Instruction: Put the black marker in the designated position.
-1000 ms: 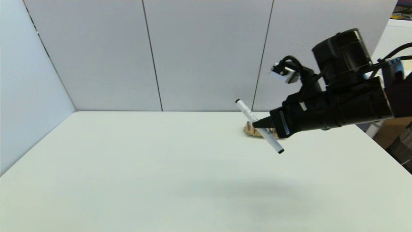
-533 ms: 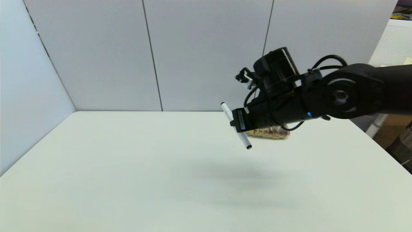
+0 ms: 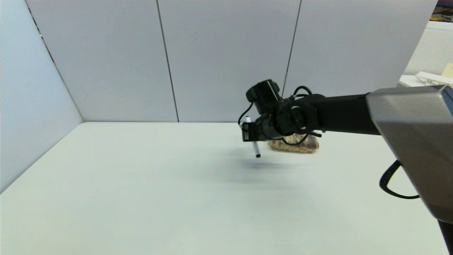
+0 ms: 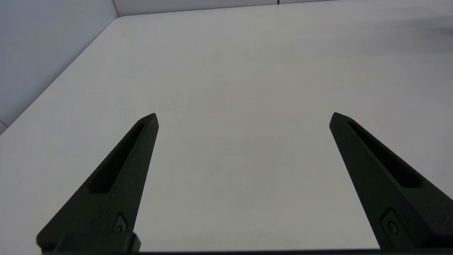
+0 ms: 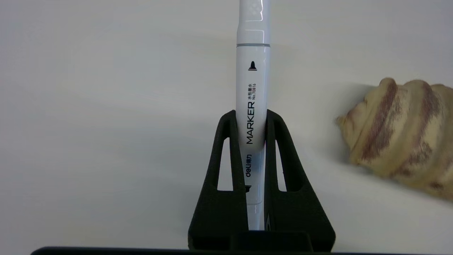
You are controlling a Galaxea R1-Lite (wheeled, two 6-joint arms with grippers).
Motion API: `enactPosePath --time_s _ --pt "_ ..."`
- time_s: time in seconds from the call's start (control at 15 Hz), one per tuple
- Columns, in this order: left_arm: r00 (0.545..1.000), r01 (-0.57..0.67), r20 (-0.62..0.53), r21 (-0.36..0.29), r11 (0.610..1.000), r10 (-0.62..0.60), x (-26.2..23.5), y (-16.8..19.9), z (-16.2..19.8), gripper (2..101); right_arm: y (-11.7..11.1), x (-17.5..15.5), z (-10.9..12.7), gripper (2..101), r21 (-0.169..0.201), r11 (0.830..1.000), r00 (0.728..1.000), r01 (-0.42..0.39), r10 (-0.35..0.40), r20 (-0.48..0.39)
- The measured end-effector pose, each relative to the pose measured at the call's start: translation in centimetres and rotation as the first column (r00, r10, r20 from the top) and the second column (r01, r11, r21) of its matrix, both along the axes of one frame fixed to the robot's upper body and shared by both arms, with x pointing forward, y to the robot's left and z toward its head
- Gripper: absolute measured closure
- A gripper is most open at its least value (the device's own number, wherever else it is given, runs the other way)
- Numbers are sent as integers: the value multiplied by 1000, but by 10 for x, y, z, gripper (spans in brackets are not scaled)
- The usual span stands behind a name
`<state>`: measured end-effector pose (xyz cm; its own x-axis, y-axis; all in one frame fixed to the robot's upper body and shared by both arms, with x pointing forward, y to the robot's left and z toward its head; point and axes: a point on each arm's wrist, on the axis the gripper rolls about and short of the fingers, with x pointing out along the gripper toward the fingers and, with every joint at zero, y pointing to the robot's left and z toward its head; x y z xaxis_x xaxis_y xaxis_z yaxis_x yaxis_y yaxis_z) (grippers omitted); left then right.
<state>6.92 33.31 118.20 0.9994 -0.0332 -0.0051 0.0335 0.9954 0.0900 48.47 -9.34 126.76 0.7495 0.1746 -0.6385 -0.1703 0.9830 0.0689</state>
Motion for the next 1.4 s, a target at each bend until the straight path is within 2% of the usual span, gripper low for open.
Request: enactPosePath --time_s 0.27,0.87,1.0,1.13,1.27,1.4 --pt "1000 0 0 0 1000 0 0 0 0 53 -1 14 -27 919 -68 998 999 14 -18 -46" --pt "1000 0 0 0 1000 0 0 0 0 53 -3 17 -29 903 -94 996 998 -2 -4 -68" --pt "1000 0 0 0 1000 0 0 0 0 53 -3 16 -26 702 -92 996 998 -6 1 -62" --pt "1000 0 0 0 1000 0 0 0 0 53 -2 15 -22 553 -81 997 999 -11 7 -54" --pt "1000 0 0 0 1000 0 0 0 0 53 -3 12 -15 438 -76 997 999 -14 10 -47" --pt "1000 0 0 0 1000 0 0 0 0 53 -7 7 6 346 -48 999 1000 -13 13 -8"
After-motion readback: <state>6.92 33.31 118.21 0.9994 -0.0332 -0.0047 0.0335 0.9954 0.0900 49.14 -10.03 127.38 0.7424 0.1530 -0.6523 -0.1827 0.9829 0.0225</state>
